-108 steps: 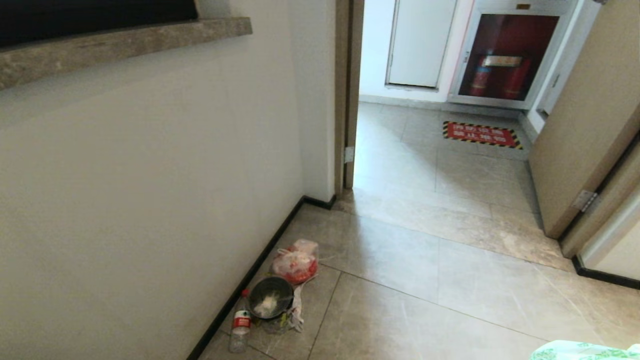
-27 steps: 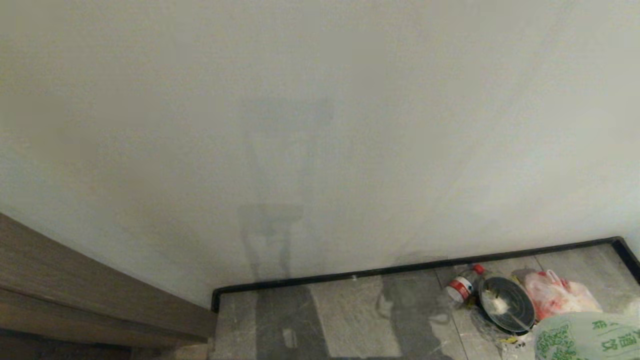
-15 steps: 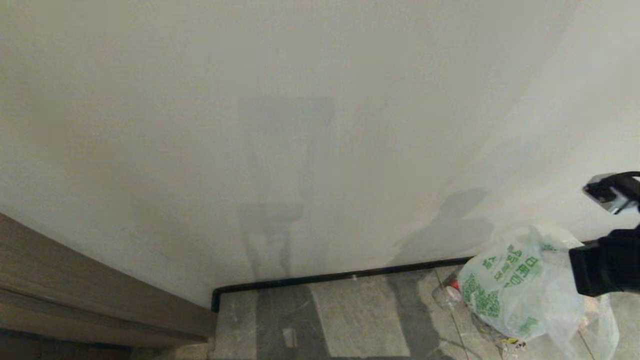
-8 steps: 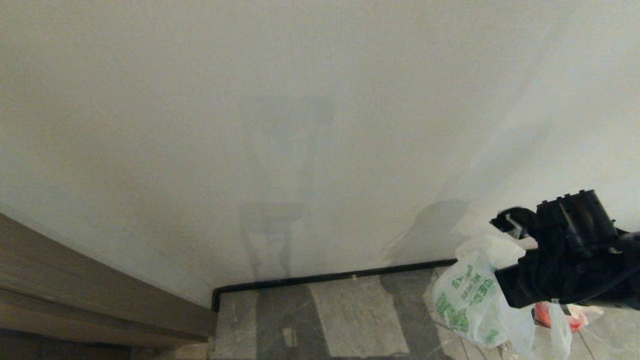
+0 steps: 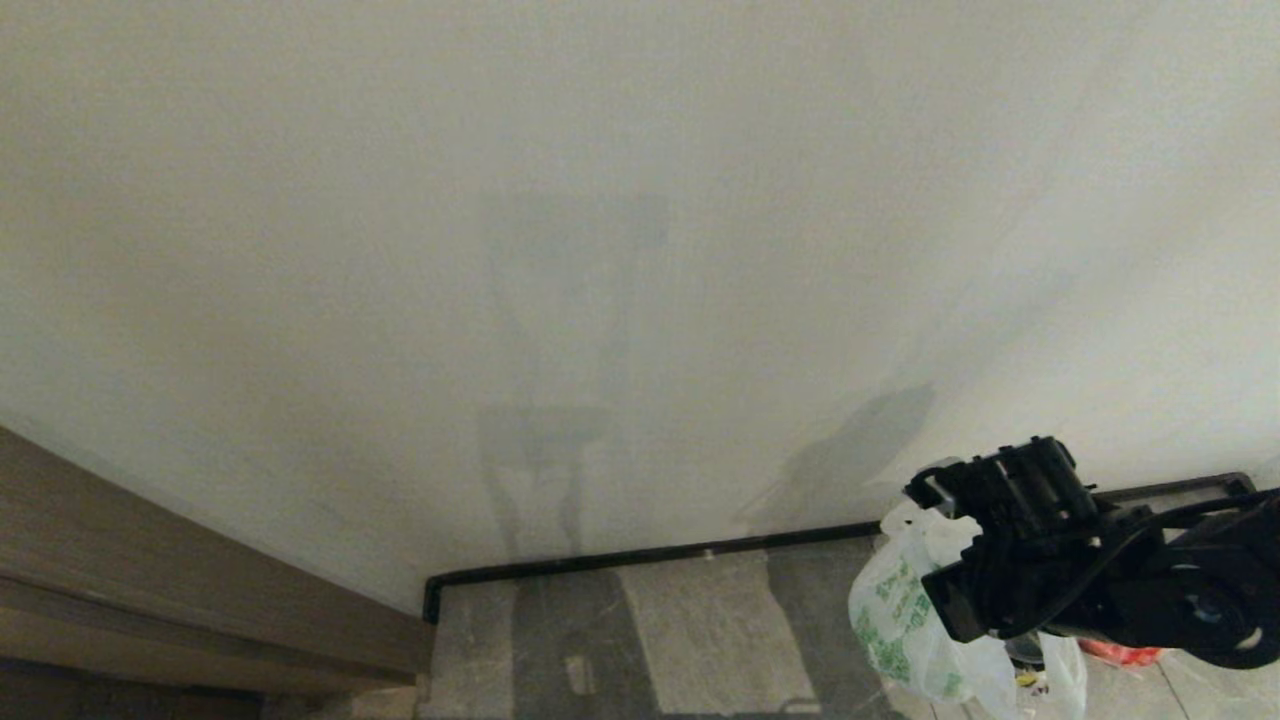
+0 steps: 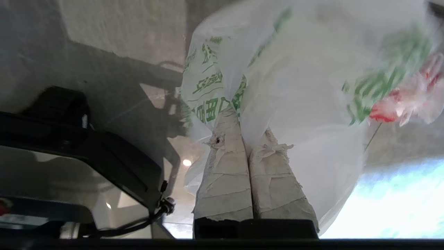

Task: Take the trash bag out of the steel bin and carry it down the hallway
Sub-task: Put the trash bag at the door

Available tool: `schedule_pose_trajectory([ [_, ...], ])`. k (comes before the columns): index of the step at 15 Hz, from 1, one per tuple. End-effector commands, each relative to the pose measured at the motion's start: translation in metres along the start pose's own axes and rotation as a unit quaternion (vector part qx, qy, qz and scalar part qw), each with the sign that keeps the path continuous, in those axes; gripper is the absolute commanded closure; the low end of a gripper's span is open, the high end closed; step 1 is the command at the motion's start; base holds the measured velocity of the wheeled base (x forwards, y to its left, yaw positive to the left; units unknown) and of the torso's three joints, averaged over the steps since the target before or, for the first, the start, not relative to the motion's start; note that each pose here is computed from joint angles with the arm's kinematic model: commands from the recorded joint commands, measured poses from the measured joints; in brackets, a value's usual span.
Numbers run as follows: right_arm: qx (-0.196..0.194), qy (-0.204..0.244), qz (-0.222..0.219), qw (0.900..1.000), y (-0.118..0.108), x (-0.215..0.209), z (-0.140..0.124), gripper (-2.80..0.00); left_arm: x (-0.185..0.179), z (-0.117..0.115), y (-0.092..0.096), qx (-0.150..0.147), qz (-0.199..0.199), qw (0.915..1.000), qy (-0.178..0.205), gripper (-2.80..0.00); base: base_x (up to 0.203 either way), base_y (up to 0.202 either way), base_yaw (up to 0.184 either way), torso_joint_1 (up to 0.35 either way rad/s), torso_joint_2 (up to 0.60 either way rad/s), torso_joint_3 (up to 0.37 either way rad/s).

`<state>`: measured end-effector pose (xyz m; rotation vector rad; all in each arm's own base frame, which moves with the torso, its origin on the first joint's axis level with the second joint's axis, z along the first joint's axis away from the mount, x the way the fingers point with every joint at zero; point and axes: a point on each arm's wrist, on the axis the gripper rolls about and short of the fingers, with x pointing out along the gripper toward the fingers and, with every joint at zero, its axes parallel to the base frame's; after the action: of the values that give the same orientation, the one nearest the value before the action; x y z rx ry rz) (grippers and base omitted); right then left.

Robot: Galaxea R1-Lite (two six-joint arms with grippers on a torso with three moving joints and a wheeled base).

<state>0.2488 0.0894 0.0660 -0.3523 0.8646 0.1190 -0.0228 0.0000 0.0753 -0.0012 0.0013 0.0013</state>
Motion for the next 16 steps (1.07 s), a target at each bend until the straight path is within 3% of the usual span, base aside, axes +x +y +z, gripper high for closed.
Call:
schedule_pose_trajectory([
  [1,-0.022,0.022,0.004,1.000,0.015,0.016,-0.007,0.00,0.000,0.000,0.000,0.000,0.000,1.0000,0.000,0.00,0.000,0.000,0.000,0.000,0.00,0.000],
  [4,-0.043,-0.002,-0.008,0.999,0.038,0.032,-0.011,0.00,0.000,0.000,0.000,0.000,0.000,1.0000,0.000,0.00,0.000,0.000,0.000,0.000,0.00,0.000],
  [5,-0.048,-0.012,-0.004,0.999,0.044,0.033,-0.011,-2.80,0.000,0.000,0.000,0.000,0.000,1.0000,0.000,0.00,0.000,0.000,0.000,0.000,0.00,0.000],
  [11,-0.039,-0.038,-0.002,0.999,0.047,0.027,-0.005,-2.80,0.000,0.000,0.000,0.000,0.000,1.0000,0.000,0.00,0.000,0.000,0.000,0.000,0.00,0.000],
  [13,-0.004,-0.075,-0.001,0.997,0.040,0.009,0.000,-2.80,0.000,0.000,0.000,0.000,0.000,1.0000,0.000,0.00,0.000,0.000,0.000,0.000,0.00,0.000],
  [15,0.057,-0.124,0.004,0.991,0.029,-0.020,0.008,-2.80,0.000,0.000,0.000,0.000,0.000,1.0000,0.000,0.00,0.000,0.000,0.000,0.000,0.00,0.000],
  [16,0.081,-0.145,0.006,0.986,0.023,-0.036,0.009,0.00,0.000,0.000,0.000,0.000,0.000,1.0000,0.000,0.00,0.000,0.000,0.000,0.000,0.00,0.000],
])
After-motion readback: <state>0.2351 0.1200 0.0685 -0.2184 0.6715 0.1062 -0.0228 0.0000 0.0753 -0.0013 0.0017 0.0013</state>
